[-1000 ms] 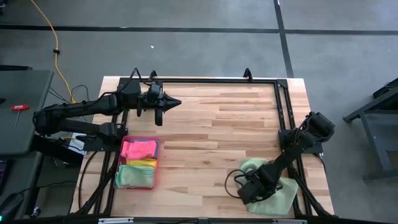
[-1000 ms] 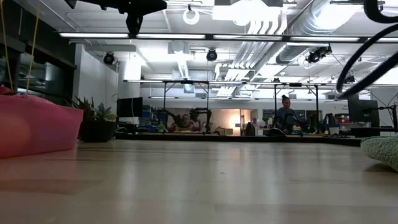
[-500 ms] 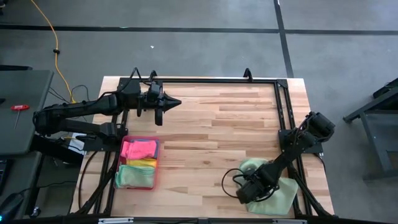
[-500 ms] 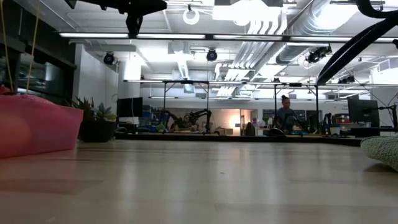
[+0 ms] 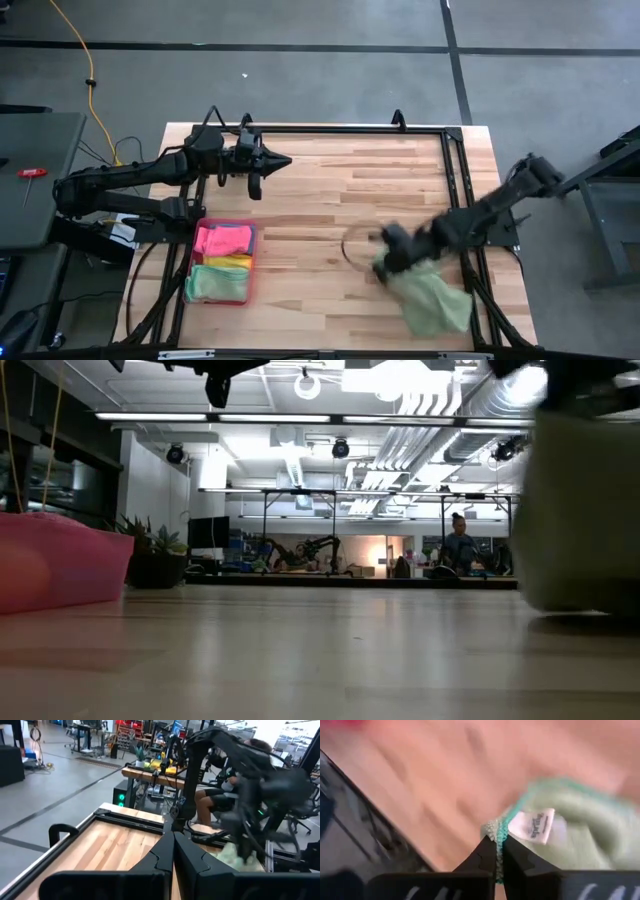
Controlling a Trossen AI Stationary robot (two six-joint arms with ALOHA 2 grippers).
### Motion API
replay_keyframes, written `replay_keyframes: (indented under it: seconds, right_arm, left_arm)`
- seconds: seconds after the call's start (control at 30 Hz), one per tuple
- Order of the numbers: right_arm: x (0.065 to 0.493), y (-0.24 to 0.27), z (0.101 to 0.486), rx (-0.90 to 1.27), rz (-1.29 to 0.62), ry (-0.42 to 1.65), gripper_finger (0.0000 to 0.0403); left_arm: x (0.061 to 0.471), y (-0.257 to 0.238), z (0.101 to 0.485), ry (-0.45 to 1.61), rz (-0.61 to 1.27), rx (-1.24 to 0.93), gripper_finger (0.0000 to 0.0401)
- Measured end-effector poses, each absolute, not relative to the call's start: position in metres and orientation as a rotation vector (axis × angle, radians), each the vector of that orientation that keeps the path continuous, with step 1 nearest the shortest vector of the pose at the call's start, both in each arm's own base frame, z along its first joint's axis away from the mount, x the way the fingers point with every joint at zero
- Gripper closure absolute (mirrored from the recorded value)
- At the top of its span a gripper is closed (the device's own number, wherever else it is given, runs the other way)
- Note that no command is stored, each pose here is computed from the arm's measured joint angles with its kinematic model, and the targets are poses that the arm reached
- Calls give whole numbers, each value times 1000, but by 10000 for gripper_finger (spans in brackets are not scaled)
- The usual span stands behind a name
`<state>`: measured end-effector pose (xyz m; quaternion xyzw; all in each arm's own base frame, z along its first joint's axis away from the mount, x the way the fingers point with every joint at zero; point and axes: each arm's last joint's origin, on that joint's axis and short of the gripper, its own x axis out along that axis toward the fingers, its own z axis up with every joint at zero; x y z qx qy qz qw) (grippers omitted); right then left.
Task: Fold microfiber towels
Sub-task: Fold the green microfiber towel
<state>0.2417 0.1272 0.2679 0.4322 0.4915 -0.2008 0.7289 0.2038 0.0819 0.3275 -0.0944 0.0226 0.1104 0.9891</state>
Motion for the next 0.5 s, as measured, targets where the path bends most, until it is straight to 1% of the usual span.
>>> replay_keyframes:
  seconds: [0.17,0.33,0.4,0.5]
  right_arm:
    - [263,47,291,816,-457,842,402]
    - [277,-33,302,773,-567,617,402]
    - [273,-61,303,795,-633,579,402]
    - [263,-90,300,827,-693,599,402]
  left_arm:
    - [204,82,327,50,221,-158,401]
    - [204,82,327,49,221,-169,401]
    - [204,82,327,47,223,-188,401]
    - [204,82,326,52,249,-209,401]
